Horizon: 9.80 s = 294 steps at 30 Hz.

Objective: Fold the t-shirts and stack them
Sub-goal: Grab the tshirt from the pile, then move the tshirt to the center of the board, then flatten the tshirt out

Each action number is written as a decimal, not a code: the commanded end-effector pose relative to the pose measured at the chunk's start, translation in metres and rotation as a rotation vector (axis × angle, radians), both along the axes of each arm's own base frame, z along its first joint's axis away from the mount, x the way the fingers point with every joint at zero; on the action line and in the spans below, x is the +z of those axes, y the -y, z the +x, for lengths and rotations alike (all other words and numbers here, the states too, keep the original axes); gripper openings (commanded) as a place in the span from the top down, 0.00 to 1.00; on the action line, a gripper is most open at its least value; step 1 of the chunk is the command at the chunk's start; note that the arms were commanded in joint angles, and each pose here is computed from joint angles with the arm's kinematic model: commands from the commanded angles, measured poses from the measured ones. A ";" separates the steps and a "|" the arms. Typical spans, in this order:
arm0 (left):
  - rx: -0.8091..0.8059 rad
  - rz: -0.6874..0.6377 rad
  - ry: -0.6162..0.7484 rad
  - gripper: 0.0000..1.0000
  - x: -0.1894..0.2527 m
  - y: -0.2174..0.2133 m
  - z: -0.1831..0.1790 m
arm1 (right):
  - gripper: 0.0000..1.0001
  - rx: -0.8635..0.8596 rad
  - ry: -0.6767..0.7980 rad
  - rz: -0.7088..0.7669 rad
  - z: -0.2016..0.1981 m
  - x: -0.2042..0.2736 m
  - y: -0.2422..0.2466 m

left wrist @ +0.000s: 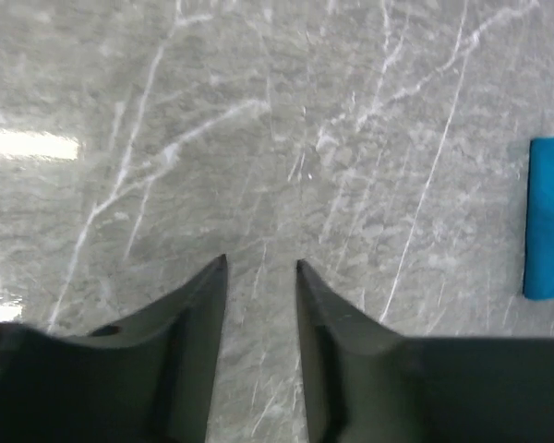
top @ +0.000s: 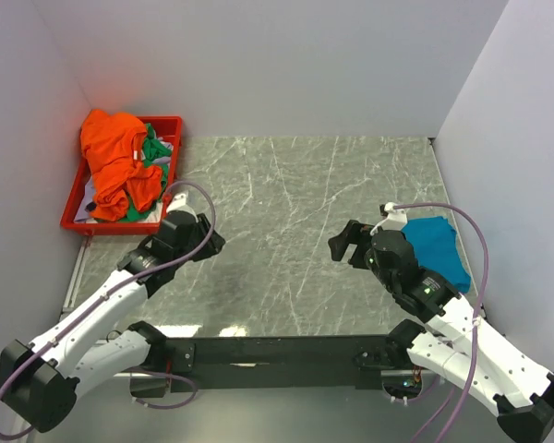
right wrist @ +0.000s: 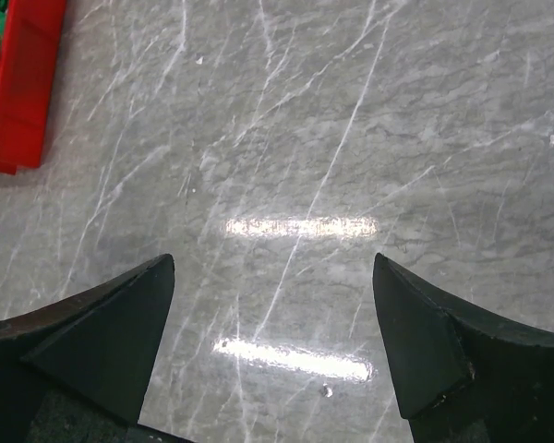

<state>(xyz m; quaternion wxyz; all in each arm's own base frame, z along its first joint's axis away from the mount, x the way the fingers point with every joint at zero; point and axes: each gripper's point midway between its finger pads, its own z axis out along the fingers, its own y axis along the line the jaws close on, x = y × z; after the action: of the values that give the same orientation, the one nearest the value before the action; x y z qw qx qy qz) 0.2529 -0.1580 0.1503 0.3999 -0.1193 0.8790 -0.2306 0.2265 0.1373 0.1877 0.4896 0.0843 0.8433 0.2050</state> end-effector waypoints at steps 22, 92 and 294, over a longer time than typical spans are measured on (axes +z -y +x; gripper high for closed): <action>0.704 0.038 -0.005 0.35 0.055 -0.214 0.143 | 0.06 0.128 -0.050 -0.030 -0.007 -0.016 -0.019; 0.094 -0.170 0.491 1.00 0.295 0.023 0.108 | 0.09 0.178 0.004 0.008 -0.006 0.026 -0.029; 0.253 0.178 -0.276 0.47 -0.120 0.009 -0.083 | 1.00 -0.310 -0.057 0.052 0.087 0.064 0.099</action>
<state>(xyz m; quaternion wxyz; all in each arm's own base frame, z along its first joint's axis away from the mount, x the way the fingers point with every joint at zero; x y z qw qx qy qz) 0.1595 -0.1616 0.0247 0.2900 -0.2208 0.9282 -0.0751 0.3095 0.0392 0.2379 0.4630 0.2387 0.8425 0.1374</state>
